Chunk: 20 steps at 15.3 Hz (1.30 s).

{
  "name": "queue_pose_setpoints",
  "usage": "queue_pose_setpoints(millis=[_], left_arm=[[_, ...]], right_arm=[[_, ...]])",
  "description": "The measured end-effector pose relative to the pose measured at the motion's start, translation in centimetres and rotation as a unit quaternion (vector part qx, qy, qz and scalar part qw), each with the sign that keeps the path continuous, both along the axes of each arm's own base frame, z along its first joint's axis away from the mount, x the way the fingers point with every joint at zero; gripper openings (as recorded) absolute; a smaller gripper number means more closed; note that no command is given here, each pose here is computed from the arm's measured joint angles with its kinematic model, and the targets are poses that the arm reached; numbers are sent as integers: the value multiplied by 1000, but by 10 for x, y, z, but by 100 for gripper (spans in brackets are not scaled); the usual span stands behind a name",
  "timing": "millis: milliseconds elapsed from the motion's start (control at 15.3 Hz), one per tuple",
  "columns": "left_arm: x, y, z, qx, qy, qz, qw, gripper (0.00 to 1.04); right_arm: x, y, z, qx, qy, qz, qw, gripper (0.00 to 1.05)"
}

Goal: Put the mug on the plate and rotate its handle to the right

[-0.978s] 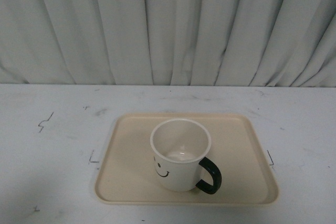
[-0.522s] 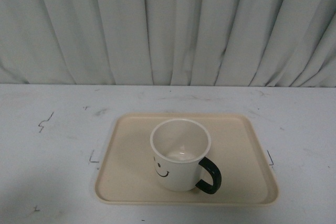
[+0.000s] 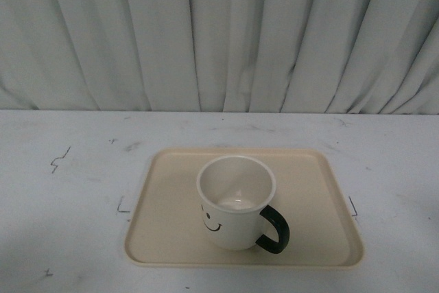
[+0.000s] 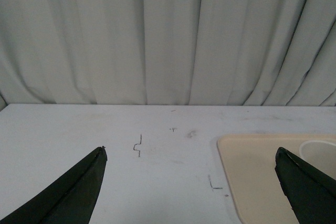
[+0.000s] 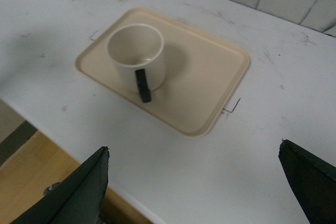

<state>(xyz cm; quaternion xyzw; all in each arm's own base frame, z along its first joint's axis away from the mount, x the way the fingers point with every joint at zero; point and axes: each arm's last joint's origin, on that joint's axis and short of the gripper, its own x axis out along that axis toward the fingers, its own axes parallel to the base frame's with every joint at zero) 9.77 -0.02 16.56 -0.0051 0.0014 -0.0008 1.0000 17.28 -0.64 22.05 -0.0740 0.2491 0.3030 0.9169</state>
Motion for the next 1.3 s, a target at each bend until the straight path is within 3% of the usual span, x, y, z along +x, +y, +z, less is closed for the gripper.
queue_pose_setpoints(millis=[196, 457, 848, 1174, 1304], left_arm=[[0, 0, 0, 0, 0, 0, 1000, 98], [0, 0, 0, 0, 0, 0, 1000, 98], [0, 0, 0, 0, 0, 0, 1000, 98], [0, 0, 0, 0, 0, 0, 1000, 98], [0, 0, 0, 0, 0, 0, 1000, 98]], right_arm=[[57, 20, -3, -26, 50, -11, 998, 98], [129, 85, -14, -53, 146, 28, 987, 98], [172, 142, -44, -105, 227, 12, 968, 98], [197, 177, -75, -95, 297, -60, 948, 97], [201, 189, -90, -97, 325, -99, 936, 34]])
